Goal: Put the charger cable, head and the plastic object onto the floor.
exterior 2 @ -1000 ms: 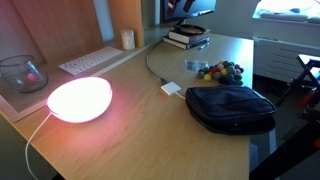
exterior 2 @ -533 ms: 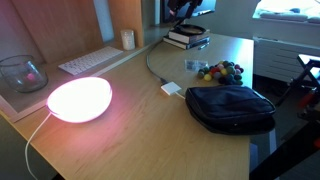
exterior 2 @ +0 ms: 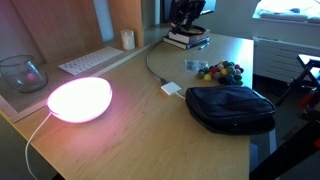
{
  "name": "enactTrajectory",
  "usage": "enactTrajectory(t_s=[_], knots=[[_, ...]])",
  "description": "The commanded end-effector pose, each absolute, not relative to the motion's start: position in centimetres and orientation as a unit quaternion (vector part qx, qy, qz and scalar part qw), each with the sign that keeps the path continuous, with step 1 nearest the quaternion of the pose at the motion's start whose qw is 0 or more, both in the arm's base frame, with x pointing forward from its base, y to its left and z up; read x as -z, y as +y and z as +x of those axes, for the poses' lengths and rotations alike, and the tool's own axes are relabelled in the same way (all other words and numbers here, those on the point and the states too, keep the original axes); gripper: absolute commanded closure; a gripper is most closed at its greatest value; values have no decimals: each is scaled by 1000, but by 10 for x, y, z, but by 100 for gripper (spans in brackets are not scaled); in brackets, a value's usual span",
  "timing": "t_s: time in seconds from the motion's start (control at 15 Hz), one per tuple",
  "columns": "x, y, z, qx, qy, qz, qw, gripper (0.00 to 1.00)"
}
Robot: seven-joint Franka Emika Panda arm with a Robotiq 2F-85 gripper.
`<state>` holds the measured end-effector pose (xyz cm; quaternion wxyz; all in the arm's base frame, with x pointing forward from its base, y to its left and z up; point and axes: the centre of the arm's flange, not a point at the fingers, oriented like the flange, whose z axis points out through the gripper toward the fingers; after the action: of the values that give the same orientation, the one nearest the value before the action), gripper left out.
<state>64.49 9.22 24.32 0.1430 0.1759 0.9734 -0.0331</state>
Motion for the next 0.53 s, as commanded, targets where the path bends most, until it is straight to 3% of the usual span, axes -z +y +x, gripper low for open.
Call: enactTrajectory(t_s=[0.0, 0.13, 0.2, 0.33, 0.47], knots=[[-232, 83, 666, 44, 972, 200, 114, 58], [-224, 80, 669, 54, 971, 211, 99, 73], [-221, 79, 670, 59, 972, 209, 92, 30], [-214, 80, 670, 71, 972, 208, 81, 33], [-208, 81, 669, 82, 973, 204, 72, 19]])
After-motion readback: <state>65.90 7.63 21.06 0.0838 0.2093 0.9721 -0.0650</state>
